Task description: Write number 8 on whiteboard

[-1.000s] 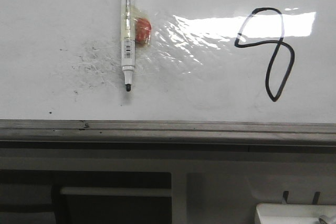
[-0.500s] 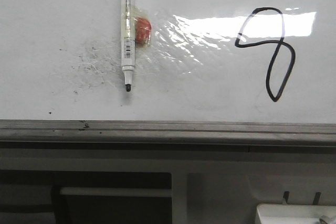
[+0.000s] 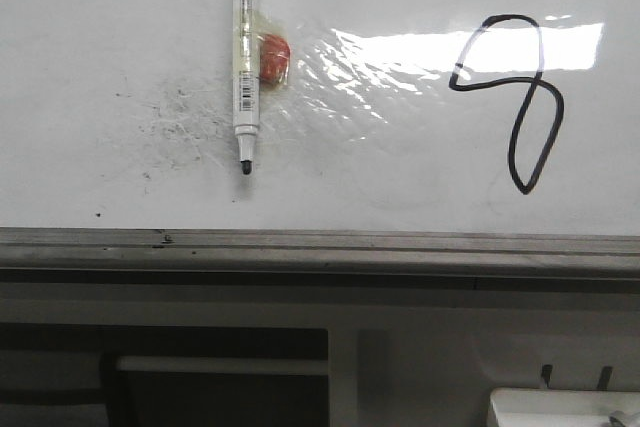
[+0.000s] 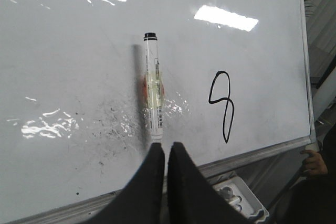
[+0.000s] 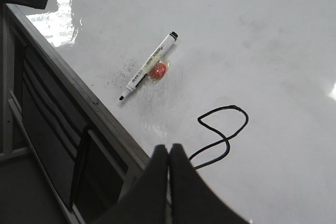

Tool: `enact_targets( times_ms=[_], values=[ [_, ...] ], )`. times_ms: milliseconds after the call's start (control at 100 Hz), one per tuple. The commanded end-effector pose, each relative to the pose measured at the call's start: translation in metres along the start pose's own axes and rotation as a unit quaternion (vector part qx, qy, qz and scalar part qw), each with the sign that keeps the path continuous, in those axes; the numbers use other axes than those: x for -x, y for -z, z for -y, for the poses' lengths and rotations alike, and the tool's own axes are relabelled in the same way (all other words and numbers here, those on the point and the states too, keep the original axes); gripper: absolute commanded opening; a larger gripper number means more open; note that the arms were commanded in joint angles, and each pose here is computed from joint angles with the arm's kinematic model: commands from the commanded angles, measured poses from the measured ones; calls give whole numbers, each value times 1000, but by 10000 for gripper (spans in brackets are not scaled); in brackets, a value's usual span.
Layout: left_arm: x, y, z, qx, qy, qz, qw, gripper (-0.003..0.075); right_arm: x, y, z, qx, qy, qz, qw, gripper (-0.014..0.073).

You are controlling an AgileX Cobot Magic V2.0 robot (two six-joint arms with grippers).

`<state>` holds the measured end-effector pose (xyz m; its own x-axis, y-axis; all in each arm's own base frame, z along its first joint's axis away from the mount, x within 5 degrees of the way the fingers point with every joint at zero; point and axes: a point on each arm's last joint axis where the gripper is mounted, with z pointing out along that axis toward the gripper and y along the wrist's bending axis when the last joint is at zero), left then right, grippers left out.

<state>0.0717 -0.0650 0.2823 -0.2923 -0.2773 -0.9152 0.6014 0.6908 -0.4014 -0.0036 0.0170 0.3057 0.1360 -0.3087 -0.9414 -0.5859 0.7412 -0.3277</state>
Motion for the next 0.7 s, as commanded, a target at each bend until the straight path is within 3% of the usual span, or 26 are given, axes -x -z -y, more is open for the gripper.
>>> enact_targets(
  times_ms=[0, 130, 240, 490, 690],
  values=[
    [8, 7, 3, -10, -37, 30, 999, -20, 12, 4, 5, -25, -2, 40, 999, -63],
    [-2, 19, 0, -13, -182, 46, 982, -20, 12, 4, 5, -25, -2, 40, 999, -64],
    [-5, 31, -7, 38, -217, 68, 973, -20, 12, 4, 5, -25, -2, 40, 999, -64],
    [-23, 57, -23, 193, -214, 79, 954, -20, 12, 4, 5, -25, -2, 40, 999, -63],
    [-42, 52, -42, 259, -183, 66, 946, -20, 12, 4, 5, -26, -2, 41, 999, -64]
  ],
)
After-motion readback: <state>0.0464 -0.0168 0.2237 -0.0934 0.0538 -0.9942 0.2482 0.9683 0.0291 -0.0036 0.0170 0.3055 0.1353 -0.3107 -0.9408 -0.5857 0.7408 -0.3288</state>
